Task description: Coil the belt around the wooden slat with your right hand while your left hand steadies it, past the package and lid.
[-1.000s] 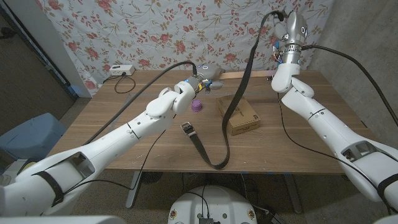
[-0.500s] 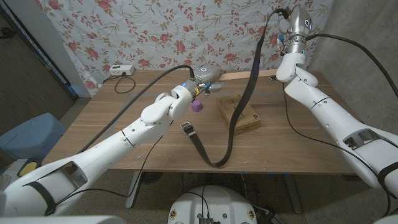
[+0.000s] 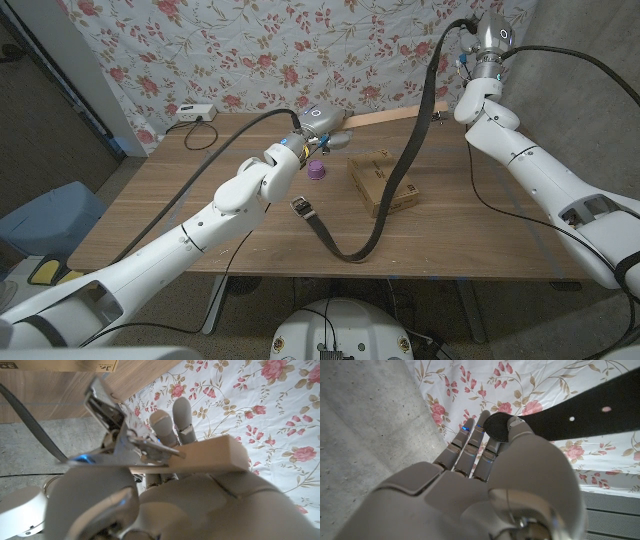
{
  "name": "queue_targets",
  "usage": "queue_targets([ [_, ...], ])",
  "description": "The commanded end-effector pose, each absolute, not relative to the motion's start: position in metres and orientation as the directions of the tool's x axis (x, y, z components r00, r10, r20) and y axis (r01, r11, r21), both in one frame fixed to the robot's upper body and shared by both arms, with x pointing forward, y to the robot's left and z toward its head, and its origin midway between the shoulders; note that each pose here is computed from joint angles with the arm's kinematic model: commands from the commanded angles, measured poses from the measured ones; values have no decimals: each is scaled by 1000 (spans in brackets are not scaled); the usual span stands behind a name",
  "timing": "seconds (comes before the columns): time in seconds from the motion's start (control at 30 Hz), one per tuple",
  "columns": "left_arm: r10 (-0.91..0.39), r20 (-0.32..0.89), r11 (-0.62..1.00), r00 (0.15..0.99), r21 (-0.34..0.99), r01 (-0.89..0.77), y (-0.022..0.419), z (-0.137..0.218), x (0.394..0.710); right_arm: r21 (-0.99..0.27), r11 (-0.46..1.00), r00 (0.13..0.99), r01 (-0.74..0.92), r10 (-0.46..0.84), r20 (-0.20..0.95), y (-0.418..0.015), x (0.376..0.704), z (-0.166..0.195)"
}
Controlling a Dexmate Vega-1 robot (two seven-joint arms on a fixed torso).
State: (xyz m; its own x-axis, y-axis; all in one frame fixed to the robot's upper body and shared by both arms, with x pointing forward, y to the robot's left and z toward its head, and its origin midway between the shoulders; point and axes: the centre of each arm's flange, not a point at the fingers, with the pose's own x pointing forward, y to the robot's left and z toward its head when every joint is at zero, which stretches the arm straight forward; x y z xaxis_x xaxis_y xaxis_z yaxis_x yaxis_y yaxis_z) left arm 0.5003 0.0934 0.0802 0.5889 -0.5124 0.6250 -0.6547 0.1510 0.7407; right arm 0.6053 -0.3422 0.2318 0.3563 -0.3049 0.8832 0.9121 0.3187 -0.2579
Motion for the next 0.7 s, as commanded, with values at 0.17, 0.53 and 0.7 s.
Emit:
queue_targets([
  [0.17,-483,713,264,509,672,-691,102,86,474,-422,342,530,839,-343,776,-365,634,207],
  [0.53,-362,885,526,292,453,-720,99,79,477,-449,439,589,778,-262,765,-345,639,197],
  [0.7,-342,892,569,296,447,-690,100,79,481,-435,455,582,777,-253,773,-341,635,194],
])
